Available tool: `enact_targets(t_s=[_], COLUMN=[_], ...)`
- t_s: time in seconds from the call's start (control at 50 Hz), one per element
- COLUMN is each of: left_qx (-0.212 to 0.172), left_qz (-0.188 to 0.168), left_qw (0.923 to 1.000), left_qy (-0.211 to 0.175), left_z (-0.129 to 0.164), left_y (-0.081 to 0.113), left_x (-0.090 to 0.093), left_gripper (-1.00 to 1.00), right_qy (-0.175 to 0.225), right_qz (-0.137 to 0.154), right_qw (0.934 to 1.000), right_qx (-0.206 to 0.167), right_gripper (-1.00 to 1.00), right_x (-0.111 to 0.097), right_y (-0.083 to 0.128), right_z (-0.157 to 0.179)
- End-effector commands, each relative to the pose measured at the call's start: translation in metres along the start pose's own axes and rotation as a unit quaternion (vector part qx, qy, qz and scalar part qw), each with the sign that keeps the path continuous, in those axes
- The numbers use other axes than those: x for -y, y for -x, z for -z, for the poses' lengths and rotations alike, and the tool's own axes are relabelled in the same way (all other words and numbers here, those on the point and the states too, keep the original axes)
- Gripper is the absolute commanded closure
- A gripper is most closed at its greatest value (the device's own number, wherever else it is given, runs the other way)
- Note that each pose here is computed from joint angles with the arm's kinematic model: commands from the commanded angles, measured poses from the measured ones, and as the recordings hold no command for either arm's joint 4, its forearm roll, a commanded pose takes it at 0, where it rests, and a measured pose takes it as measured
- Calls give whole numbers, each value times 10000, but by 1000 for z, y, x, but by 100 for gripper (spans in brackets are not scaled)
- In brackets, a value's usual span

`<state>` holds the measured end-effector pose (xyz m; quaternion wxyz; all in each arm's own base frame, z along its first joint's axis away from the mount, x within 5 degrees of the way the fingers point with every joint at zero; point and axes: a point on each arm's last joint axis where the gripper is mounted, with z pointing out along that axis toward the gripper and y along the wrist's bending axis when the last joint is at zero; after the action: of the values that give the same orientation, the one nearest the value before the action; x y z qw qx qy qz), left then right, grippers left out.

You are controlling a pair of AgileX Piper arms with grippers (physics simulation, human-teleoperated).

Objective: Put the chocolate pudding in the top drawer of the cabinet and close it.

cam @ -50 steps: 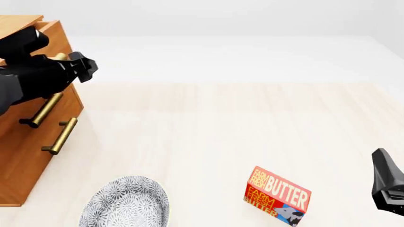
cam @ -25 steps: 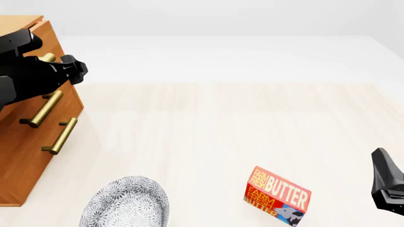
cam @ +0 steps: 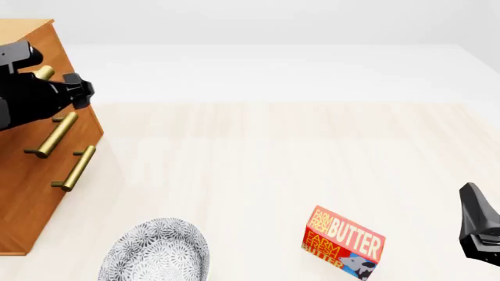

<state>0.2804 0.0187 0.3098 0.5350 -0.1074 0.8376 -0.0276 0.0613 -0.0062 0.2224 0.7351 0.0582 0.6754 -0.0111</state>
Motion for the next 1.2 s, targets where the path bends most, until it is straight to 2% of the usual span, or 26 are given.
enact_targets(t_s=[0.02,0.14,0.36,0.46,0.52,0.62,0.94,1.08,1.2], left_qx=[-367,-329,-320,-307,-240,-142,-54,-26,15], left_qz=[649,654,668,649,571,508,362,356,371], left_qw=[9968,9963,9963,9968,9981,9986,9989,9985,9982], left_qy=[275,441,425,340,72,-2,-300,-422,-473], left_z=[-12,-10,-8,-5,5,16,30,34,41], left_y=[-16,-13,-14,-14,-8,2,9,1,2], left_x=[-17,-28,-27,-22,-5,0,17,21,23], left_gripper=[-100,-100,-100,-100,-100,-100,-100,-100,-100], right_qy=[-6,-7,-8,-6,-3,-4,5,1,-1], right_qz=[5,0,0,2,13,13,1,-1,9], right_qw=[10000,10000,10000,10000,10000,10000,10000,10000,10000], right_qx=[8,7,17,20,29,28,45,58,52], right_gripper=[-100,-100,-100,-100,-100,-100,-100,-100,-100], right_x=[0,0,0,0,0,0,0,0,0], right_y=[0,0,0,0,0,0,0,0,0], right_z=[0,0,1,1,2,2,3,3,3])
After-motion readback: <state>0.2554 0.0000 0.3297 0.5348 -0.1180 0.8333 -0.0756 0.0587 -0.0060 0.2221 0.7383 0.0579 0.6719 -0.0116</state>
